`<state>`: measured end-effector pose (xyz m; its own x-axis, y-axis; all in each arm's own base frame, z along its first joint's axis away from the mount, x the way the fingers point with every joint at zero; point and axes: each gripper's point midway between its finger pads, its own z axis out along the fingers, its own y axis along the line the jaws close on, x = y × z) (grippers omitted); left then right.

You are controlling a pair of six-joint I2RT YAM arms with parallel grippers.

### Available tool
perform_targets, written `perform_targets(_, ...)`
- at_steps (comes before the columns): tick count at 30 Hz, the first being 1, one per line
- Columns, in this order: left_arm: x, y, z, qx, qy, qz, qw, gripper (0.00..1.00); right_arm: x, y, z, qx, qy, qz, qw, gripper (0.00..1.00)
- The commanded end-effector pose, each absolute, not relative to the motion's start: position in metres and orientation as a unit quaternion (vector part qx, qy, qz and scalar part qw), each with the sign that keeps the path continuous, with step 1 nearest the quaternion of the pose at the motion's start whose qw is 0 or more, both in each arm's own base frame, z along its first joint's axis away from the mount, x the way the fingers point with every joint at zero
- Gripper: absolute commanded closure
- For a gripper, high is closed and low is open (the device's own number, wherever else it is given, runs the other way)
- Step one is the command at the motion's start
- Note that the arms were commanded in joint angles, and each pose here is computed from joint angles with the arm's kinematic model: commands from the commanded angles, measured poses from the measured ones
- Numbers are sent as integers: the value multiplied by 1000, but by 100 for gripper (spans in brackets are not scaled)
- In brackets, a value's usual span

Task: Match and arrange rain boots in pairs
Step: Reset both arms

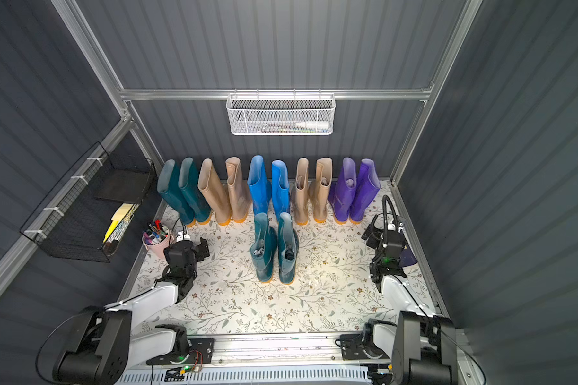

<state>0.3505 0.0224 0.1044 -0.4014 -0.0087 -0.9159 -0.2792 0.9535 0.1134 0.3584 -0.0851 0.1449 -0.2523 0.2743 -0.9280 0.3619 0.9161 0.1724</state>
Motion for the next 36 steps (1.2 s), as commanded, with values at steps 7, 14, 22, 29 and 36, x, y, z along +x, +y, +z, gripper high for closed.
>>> perform_targets(7,383,7,104,-46,803,46,593,0,365,-78,134,163,780,-25,603,1)
perform_targets(14,386,-6,98,-5,798,30,602,0,363,-76,132,153,783,-28,603,1)
perform_targets(22,387,-8,80,3,794,26,608,0,372,-50,128,119,798,42,590,1)
perform_targets(29,391,-15,78,21,796,16,605,0,376,-38,122,114,799,80,585,1)
perform_targets(36,396,-17,73,28,809,15,587,0,382,-35,116,101,796,72,592,1)
